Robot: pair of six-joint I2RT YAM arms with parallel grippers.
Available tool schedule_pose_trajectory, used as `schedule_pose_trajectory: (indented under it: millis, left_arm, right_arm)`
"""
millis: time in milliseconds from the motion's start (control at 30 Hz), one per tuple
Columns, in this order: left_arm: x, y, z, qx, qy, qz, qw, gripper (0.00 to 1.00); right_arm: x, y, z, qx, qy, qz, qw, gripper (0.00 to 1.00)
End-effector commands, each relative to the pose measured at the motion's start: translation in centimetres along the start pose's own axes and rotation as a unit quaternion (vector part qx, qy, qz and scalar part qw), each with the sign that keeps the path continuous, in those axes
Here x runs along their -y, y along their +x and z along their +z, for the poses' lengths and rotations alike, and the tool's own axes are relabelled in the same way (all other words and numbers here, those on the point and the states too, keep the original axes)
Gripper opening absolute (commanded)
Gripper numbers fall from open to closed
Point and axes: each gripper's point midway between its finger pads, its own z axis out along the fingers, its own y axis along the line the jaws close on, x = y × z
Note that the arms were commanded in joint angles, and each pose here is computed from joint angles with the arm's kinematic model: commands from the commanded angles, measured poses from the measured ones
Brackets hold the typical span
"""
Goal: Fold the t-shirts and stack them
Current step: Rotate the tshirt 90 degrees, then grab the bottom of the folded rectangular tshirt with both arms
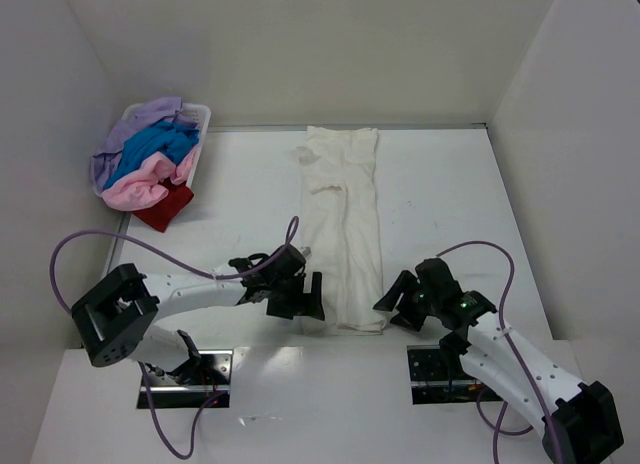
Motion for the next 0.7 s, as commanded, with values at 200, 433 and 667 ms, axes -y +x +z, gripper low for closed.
schedule_pose_trajectory:
  millis: [200, 433, 667]
  left_arm:
    - [1.1, -0.8, 0.8, 0.003, 0.01, -0.012, 1.0, 0.99]
    - [1.1, -0.5, 1.2, -0.004, 0.009, -0.018, 1.0, 0.95]
    - [1.0, -0.3, 1.4, -0.011, 0.008, -0.019, 1.0, 0.88]
  right_arm:
    - [-1.0, 0.4, 0.8, -0.014, -0.015, -0.005, 1.0, 0.6]
    - [-1.2, 0.6, 1.0, -0.019, -0.021, -0.01, 1.0, 0.48]
    - [-1.7, 0.8, 1.2, -0.025, -0.036, -0.017, 0.999, 0.32]
